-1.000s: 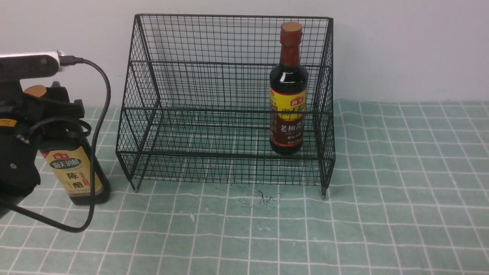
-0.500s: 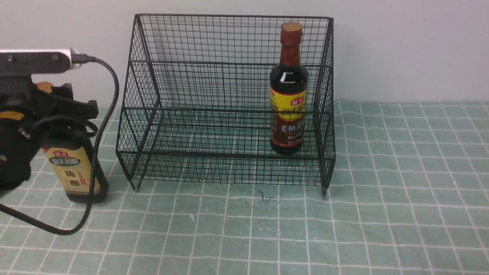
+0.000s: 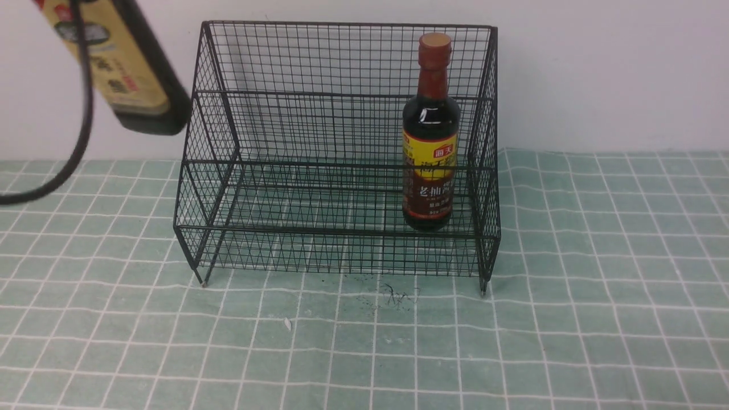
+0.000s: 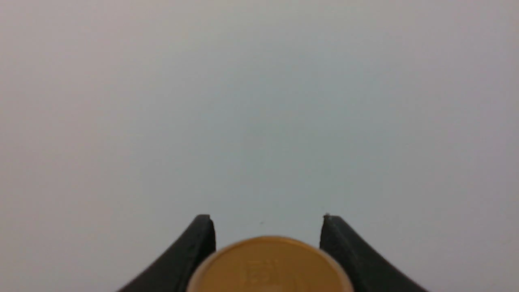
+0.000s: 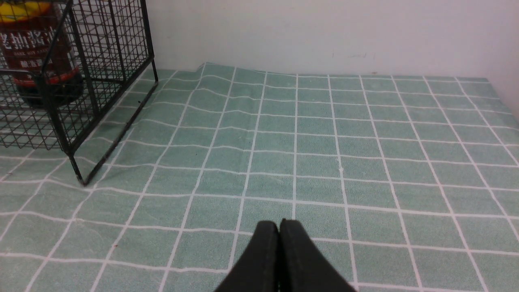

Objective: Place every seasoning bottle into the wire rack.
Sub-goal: Use the left arm to put the condiment bottle back on the shelf

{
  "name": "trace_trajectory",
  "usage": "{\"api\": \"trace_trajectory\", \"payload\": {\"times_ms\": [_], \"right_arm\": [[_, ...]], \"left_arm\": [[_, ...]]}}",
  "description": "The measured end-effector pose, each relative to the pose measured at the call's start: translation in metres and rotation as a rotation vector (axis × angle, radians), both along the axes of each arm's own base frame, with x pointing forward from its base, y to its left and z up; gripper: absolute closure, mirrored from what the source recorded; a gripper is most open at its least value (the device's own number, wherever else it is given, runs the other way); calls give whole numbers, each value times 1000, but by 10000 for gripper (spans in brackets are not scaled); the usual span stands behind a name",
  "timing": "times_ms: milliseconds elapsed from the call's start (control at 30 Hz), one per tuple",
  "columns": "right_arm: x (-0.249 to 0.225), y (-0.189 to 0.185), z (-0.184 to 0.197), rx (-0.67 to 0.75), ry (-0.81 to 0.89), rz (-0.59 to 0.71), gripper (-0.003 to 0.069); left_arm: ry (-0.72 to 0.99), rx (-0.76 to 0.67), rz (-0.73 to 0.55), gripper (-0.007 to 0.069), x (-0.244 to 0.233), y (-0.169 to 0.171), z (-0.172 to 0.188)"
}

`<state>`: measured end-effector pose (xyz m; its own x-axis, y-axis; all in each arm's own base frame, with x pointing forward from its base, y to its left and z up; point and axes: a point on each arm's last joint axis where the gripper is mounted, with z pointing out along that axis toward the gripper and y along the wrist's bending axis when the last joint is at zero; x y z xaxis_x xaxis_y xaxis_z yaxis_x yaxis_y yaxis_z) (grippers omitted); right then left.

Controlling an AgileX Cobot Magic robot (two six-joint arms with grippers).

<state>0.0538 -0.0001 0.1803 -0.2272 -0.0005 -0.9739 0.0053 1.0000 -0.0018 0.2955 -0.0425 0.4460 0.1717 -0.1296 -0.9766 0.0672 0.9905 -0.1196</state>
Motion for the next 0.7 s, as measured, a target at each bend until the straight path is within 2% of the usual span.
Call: {"api": "trace_trajectory", "payload": {"times_ms": [133, 267, 533, 700], "right_arm": [[0, 0, 0, 0, 0, 0, 669], [0, 0, 0, 0, 0, 0, 669], [0, 0, 0, 0, 0, 0, 669], [0, 0, 0, 0, 0, 0, 669]], "left_arm": [[30, -2, -47, 323, 26, -23, -10], [89, 8, -80, 323, 66, -50, -37], [162, 9, -75, 323, 100, -62, -70], [273, 15, -112, 323, 114, -70, -100]]}}
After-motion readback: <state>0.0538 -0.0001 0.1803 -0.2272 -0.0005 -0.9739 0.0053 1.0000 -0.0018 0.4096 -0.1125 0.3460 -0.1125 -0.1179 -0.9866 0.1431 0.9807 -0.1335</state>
